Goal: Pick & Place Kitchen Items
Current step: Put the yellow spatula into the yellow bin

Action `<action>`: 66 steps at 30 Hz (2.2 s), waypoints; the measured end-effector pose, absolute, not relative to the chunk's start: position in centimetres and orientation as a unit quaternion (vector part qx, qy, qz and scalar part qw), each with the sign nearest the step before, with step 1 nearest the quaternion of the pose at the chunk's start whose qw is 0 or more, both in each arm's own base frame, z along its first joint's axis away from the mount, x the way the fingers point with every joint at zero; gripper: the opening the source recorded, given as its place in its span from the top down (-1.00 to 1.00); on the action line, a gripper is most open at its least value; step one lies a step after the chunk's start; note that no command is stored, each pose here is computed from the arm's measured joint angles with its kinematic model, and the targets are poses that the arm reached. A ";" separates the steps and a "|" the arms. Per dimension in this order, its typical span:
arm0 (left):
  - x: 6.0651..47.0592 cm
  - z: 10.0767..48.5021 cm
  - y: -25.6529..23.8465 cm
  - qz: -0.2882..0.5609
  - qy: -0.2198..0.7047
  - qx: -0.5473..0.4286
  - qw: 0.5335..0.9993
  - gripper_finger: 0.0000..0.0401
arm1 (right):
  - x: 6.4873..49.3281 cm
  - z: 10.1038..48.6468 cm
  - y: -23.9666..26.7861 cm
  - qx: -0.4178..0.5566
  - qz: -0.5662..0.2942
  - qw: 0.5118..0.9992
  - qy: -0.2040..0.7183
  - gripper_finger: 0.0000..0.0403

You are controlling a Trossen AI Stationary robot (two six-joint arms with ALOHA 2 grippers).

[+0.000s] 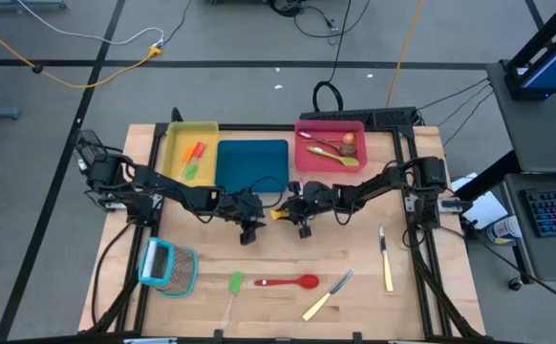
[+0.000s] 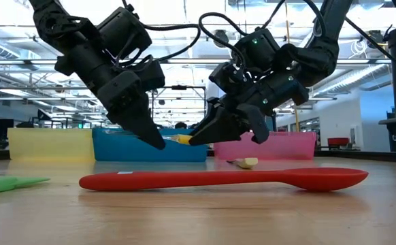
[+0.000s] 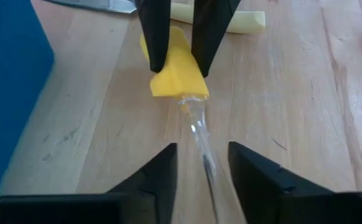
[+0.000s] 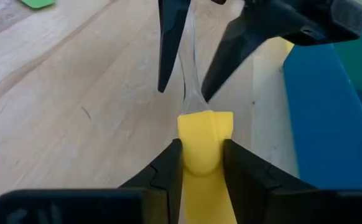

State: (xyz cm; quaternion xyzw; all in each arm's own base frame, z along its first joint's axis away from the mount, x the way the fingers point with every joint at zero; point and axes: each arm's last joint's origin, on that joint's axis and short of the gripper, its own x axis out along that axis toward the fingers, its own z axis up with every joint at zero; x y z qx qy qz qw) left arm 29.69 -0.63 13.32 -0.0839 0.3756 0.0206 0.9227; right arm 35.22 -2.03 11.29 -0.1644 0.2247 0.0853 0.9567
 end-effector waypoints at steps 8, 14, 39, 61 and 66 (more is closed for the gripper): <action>29.6 13.3 -0.5 0.026 0.379 -0.079 0.922 0.89 | 35.2 11.4 -2.0 -0.166 0.086 0.957 0.221 0.54; 29.7 13.4 -0.6 0.021 0.373 -0.071 0.925 0.91 | 35.3 11.4 -2.0 -0.160 0.087 0.958 0.221 0.42; 28.0 15.3 -2.1 0.069 0.389 -0.040 0.918 0.94 | 35.2 11.2 -2.0 -0.147 0.083 0.958 0.230 0.24; 16.5 23.1 1.8 0.501 0.313 -0.037 0.806 0.93 | 35.2 11.2 -2.0 -0.141 0.083 0.959 0.230 0.24; 14.6 22.2 4.0 0.577 0.338 -0.078 0.740 0.96 | 35.2 11.2 -2.0 -0.137 0.083 0.960 0.230 0.24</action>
